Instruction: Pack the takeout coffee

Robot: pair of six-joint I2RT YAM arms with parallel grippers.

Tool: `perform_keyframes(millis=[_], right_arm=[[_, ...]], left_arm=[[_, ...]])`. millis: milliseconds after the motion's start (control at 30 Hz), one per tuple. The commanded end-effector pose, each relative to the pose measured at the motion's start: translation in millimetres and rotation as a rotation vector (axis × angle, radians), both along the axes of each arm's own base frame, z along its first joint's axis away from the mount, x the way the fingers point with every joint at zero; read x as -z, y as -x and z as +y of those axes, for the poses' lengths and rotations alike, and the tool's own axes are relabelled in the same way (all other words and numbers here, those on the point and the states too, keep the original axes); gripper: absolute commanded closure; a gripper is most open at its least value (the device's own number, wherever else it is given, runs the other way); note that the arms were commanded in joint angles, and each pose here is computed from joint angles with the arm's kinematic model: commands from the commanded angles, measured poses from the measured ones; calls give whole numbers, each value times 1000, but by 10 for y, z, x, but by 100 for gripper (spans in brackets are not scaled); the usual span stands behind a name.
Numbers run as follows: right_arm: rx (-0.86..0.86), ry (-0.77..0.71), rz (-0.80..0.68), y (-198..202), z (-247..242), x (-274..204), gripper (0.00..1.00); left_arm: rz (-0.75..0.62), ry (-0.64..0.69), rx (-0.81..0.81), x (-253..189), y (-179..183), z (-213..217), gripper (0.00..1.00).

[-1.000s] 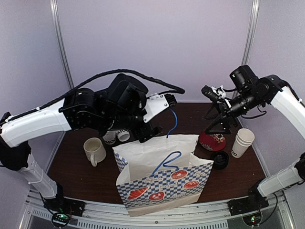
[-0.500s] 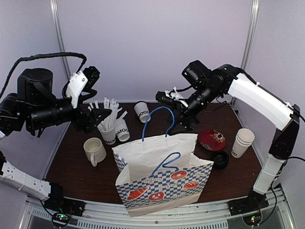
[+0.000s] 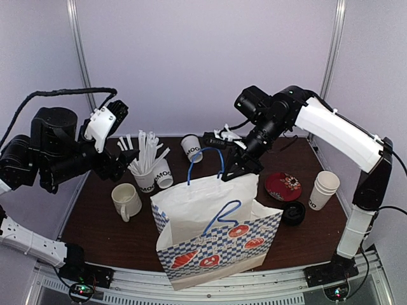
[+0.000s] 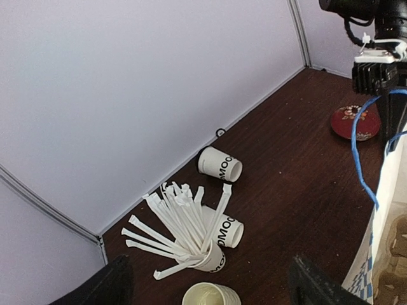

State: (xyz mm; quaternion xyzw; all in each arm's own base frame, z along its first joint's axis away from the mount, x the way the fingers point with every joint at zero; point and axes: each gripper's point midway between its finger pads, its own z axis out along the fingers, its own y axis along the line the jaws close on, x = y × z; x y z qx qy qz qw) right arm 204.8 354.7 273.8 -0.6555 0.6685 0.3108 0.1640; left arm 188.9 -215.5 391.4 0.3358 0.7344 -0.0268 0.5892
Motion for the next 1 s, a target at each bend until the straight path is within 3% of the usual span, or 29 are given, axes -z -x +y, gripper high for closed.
perform_keyframes(millis=[0, 133, 467, 767, 967], right_arm=[[87, 7, -5, -117, -193, -130, 100], [237, -8, 23, -388, -518, -186, 100], [548, -18, 23, -763, -1321, -114, 100], [608, -51, 30, -806, -1477, -103, 100], [595, -85, 46, -771, -1444, -163, 100]], left_arm=[[-30, -39, -116, 119, -164, -3, 12], [9, -70, -219, 356, -342, -71, 11], [260, 167, -460, 1171, -812, -439, 5], [295, 163, -590, 1892, -1219, -805, 2], [277, 187, -747, 2139, -1524, -678, 2]])
